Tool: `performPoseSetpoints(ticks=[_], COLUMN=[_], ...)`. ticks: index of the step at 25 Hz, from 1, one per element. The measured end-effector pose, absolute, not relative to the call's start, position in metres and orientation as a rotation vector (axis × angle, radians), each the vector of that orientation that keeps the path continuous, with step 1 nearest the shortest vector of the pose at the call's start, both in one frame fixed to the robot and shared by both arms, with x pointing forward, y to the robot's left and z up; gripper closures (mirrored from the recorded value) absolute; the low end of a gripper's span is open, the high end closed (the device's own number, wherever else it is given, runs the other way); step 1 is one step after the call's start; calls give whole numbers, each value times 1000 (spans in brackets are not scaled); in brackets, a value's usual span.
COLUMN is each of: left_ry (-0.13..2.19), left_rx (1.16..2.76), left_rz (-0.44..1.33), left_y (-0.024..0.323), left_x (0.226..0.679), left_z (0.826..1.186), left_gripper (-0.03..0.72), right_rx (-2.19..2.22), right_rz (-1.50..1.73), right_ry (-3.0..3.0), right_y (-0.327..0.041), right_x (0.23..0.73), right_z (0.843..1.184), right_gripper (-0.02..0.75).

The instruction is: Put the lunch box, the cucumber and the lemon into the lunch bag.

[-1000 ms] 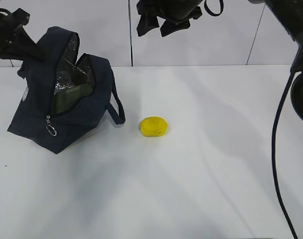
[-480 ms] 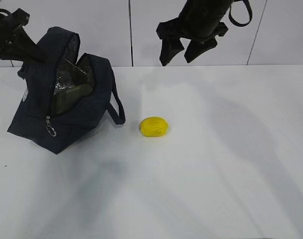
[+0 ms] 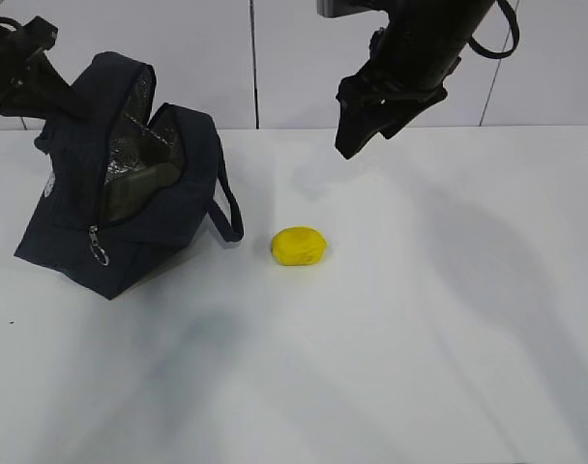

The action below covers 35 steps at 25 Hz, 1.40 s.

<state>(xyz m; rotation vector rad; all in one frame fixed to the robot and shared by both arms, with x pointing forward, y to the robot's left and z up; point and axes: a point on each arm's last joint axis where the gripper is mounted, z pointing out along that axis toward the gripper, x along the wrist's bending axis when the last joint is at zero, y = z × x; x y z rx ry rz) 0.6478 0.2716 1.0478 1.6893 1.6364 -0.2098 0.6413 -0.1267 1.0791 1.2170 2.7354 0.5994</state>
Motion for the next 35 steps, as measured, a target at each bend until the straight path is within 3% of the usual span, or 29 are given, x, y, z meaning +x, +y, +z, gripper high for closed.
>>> performPoseSetpoints(ticks=[9, 21, 35], left_ry=[1636, 1632, 1631], left_rx=[1689, 1704, 1713], left_rz=[-210, -240, -248], left_y=[272, 271, 270], left_x=[648, 646, 645], left_z=[1048, 1048, 1047], left_gripper=[685, 685, 685], right_rx=[1168, 199, 199], right_rz=[598, 647, 807], right_ry=[2747, 2950, 2976], right_y=[-127, -112, -101], right_x=[641, 649, 651], right_z=[1080, 1052, 1041], right_gripper=[209, 209, 209])
